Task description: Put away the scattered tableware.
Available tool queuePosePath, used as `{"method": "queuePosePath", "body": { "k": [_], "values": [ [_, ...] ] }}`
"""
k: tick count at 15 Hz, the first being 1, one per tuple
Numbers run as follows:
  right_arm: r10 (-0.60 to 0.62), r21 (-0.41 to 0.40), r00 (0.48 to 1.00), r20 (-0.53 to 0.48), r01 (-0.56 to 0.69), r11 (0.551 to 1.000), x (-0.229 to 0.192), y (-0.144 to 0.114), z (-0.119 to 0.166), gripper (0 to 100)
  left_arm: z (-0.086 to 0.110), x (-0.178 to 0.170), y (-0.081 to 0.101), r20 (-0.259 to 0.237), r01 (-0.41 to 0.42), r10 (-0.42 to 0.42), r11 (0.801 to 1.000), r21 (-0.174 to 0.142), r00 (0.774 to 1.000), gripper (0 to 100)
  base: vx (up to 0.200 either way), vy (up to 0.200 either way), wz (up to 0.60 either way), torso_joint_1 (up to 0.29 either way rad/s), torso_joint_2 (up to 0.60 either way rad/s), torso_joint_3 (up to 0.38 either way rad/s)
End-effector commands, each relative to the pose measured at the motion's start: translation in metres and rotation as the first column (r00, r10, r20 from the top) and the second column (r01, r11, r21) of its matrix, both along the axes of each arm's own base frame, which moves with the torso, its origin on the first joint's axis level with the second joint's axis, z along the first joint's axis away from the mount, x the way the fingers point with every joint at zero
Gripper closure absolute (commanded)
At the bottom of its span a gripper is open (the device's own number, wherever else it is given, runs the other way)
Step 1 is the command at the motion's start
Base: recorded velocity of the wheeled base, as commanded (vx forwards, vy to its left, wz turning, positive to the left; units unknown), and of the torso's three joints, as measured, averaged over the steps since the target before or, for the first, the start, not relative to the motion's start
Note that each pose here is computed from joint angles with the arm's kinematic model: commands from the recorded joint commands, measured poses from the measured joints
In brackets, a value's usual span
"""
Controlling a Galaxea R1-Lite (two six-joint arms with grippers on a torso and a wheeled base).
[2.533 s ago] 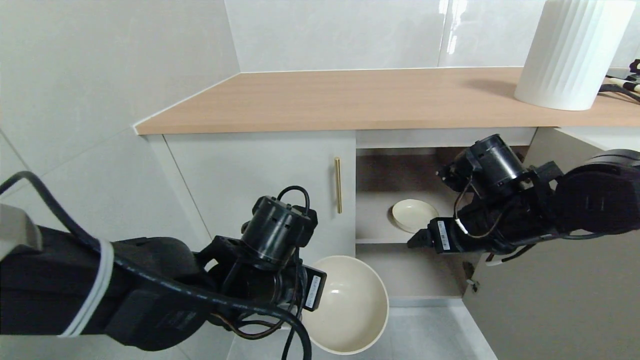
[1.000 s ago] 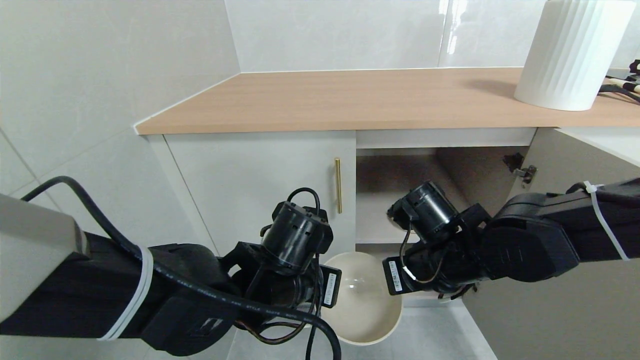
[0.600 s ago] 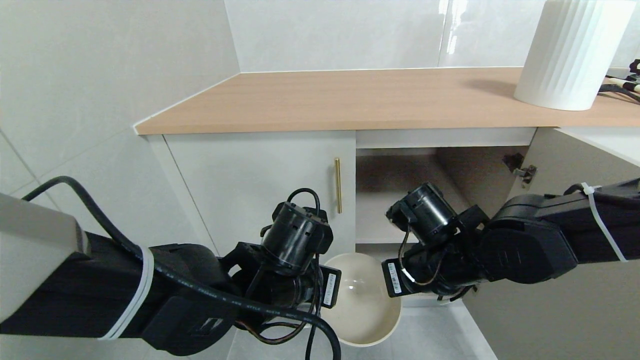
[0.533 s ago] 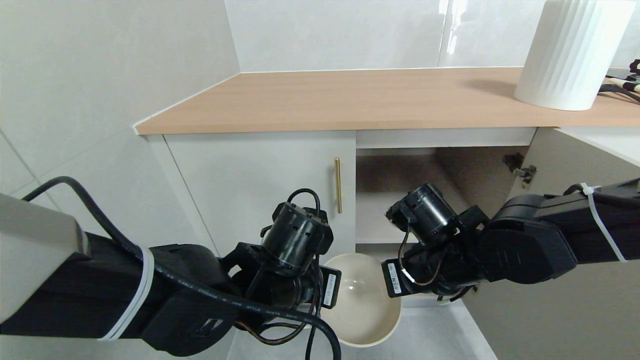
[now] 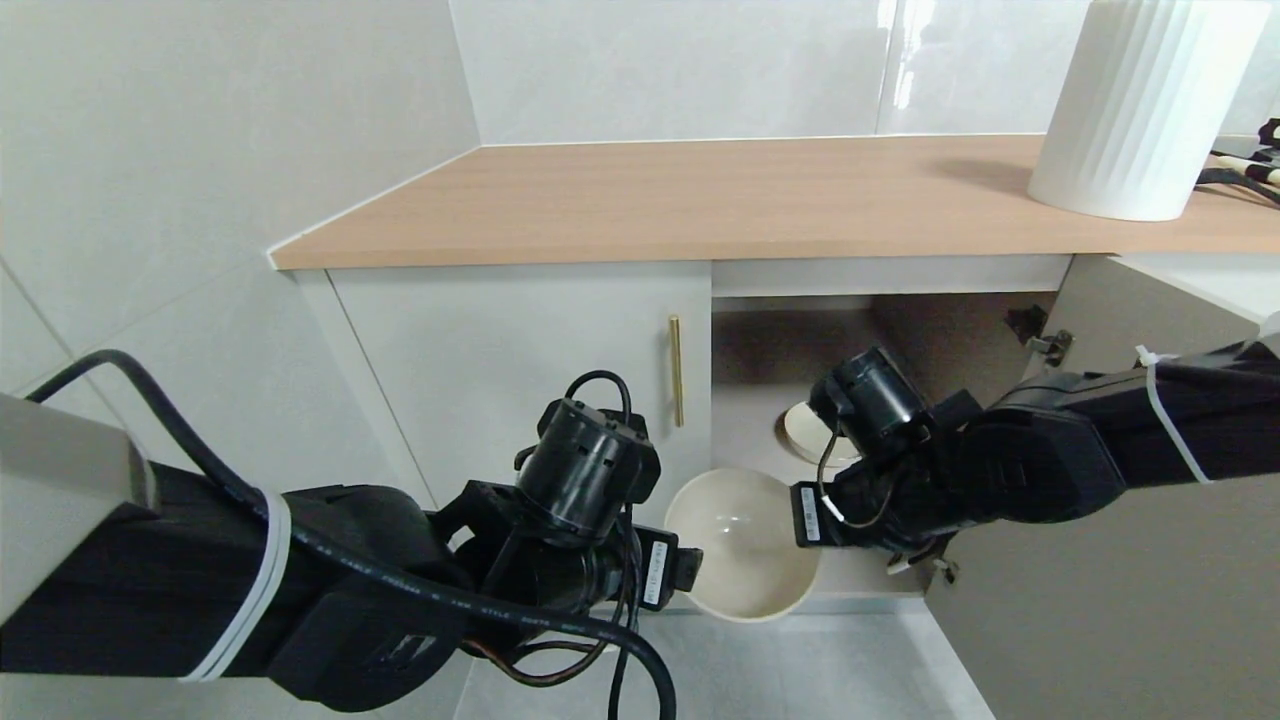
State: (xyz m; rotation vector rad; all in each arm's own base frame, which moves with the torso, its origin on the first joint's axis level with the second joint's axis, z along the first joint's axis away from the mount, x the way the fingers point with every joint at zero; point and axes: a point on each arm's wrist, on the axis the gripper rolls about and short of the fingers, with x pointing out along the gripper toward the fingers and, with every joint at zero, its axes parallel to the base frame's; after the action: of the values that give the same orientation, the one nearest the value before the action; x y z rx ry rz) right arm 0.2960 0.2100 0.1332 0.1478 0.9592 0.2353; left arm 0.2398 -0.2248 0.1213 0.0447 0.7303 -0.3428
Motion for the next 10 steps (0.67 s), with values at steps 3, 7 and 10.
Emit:
{"method": "queuePosePath", "body": {
  "k": [3, 7, 10],
  "values": [
    [-0.246, 0.07, 0.969, 0.007, 0.245, 0.967, 0.063, -0.044, -0.022, 100, 0.003, -0.001, 0.001, 0.007, -0.001, 0.001, 1.0, -0.008, 1.0, 0, 0.0, 0.0, 0.0, 0.0, 0.0, 0.0],
    [-0.425, 0.072, 0.904, 0.047, 0.421, 0.904, 0.107, -0.08, -0.035, 100, 0.004, -0.001, 0.001, 0.008, -0.001, 0.001, 1.0, -0.009, 1.0, 0, 0.0, 0.0, 0.0, 0.0, 0.0, 0.0],
    [-0.513, 0.142, 0.852, 0.103, 0.498, 0.855, 0.127, -0.094, -0.039, 100, 0.003, 0.0, 0.001, 0.006, -0.001, 0.001, 1.0, -0.007, 1.0, 0, 0.0, 0.0, 0.0, 0.0, 0.0, 0.0]
  ]
}}
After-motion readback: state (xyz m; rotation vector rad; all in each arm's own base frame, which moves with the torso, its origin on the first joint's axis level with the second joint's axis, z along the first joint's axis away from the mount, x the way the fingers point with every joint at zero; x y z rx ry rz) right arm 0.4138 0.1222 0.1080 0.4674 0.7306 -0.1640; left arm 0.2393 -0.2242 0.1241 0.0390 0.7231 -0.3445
